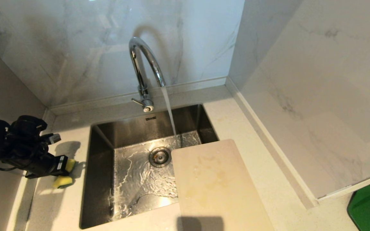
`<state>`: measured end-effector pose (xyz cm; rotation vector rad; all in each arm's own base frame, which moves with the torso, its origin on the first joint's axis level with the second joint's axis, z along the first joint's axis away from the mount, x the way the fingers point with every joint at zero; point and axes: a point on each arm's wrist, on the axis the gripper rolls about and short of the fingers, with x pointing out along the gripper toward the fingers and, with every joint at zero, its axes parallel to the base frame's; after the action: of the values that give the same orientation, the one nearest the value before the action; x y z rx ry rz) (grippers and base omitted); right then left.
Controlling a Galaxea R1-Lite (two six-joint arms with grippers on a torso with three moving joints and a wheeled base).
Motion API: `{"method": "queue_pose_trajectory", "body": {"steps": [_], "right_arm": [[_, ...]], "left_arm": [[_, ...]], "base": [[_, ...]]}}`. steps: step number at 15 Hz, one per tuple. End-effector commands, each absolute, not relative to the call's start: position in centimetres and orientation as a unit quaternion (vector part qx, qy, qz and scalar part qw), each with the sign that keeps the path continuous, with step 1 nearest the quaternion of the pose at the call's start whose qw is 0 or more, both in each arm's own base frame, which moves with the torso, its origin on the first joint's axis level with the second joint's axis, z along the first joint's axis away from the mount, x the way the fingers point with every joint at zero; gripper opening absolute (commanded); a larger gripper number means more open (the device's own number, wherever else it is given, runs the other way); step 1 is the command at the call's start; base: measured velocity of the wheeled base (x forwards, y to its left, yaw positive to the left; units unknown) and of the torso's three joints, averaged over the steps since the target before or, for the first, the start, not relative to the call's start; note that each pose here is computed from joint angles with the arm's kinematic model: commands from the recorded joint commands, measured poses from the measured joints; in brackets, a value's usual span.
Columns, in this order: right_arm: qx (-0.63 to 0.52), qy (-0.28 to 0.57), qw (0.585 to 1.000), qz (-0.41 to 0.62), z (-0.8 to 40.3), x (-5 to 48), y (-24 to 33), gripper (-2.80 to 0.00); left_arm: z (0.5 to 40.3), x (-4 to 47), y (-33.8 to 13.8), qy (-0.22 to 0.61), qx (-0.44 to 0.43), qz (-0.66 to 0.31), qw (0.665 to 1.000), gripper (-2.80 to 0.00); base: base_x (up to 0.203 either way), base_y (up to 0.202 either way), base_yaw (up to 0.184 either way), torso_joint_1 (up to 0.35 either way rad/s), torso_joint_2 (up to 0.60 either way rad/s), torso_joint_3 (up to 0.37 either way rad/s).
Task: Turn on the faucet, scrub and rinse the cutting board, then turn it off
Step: Pick up the cleaning cloth, then pick up the cutting board
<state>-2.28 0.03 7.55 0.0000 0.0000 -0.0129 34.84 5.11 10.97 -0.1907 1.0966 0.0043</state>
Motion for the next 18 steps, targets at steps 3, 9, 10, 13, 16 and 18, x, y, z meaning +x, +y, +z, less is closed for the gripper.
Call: {"method": "queue_pose_trajectory", "body": {"steps": [3,9,10,13,16,18], "right_arm": [[0.0,0.0,1.0,-0.007,7.5,-2.3,0.0,-2.8],[0.0,0.0,1.0,-0.006,7.5,-2.3,0.0,-2.8],[0.0,0.0,1.0,-0.006,7.5,-2.3,0.0,-2.8],[0.0,0.0,1.0,-0.006,7.5,-2.3,0.0,-2.8],[0.0,0.0,1.0,-0.006,7.5,-2.3,0.0,-2.8],[0.0,0.0,1.0,-0.006,7.5,-2.3,0.0,-2.8]], "left_arm": [[14.6,33.6,4.2,0.479,-0.065,-0.016,0.875,-2.8],[19.9,30.0,2.4,0.439,-0.022,-0.048,0.897,-2.8],[20.6,29.5,1.9,0.429,-0.016,-0.054,0.901,-2.8],[22.7,27.0,-0.7,0.399,0.004,-0.09,0.912,-2.8],[24.0,23.6,-2.1,0.375,0.009,-0.115,0.92,-2.8],[24.9,21.6,-2.1,0.355,0.012,-0.109,0.928,-2.8]], "base": [[0.0,0.0,0.0,0.0,0.0,0.0],[0.0,0.0,0.0,0.0,0.0,0.0],[0.0,0.0,0.0,0.0,0.0,0.0],[0.0,0.0,0.0,0.0,0.0,0.0],[0.0,0.0,0.0,0.0,0.0,0.0],[0.0,0.0,0.0,0.0,0.0,0.0]]}}
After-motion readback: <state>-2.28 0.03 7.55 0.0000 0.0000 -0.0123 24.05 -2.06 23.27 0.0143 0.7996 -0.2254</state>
